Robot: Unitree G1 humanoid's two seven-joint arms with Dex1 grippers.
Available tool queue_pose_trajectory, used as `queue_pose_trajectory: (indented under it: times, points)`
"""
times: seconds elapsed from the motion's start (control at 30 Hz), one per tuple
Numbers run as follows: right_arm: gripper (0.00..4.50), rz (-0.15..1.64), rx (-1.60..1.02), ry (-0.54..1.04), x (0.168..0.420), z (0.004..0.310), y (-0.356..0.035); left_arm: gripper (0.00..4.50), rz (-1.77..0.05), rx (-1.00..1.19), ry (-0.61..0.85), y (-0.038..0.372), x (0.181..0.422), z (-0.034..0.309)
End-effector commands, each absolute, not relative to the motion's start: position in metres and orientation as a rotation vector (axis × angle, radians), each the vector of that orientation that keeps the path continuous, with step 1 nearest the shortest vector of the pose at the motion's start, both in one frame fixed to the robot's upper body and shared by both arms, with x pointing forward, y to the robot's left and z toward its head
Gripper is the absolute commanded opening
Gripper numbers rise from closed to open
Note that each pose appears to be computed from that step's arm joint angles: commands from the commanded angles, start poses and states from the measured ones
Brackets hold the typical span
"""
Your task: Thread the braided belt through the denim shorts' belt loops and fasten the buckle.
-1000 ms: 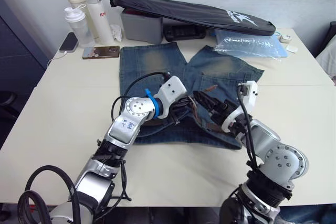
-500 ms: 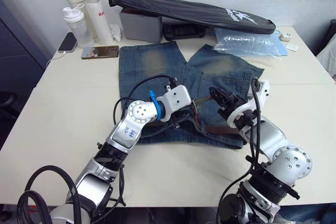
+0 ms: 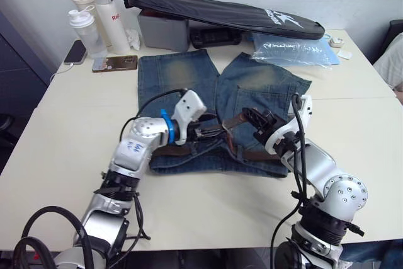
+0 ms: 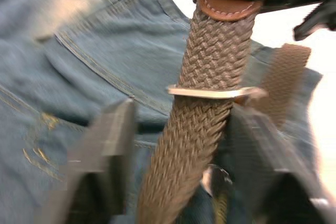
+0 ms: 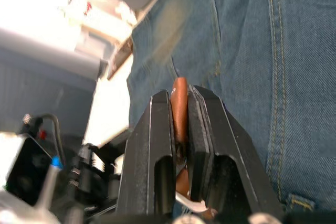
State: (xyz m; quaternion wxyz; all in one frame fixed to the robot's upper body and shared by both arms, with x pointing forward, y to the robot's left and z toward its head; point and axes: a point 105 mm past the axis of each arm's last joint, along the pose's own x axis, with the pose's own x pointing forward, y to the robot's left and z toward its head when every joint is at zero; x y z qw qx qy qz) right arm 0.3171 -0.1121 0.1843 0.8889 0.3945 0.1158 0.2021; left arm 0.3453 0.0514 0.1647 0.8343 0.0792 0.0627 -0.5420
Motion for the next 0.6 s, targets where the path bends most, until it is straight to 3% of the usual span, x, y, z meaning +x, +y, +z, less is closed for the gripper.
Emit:
queue_pose_trajectory:
  times: [0.03,0.13,0.3,0.43,0.6]
  points:
    - [0.0,0.475,0.779,0.215,0.313,0.195,-0.106,4.47,-1.229,0.102,0.11,0.068,0.342,0.192]
    - [0.0,0.492,0.758,0.222,0.312,0.195,-0.104,4.47,-1.295,0.114,0.142,0.072,0.334,0.192]
    - [0.0,0.497,0.74,0.228,0.312,0.194,-0.103,4.47,-1.242,0.202,0.186,0.084,0.342,0.18]
    - [0.0,0.498,0.727,0.228,0.31,0.193,-0.103,3.25,-1.247,0.274,0.239,0.098,0.34,0.167]
    - [0.0,0.495,0.72,0.226,0.309,0.193,-0.106,1.11,-1.313,0.326,0.3,0.105,0.33,0.154]
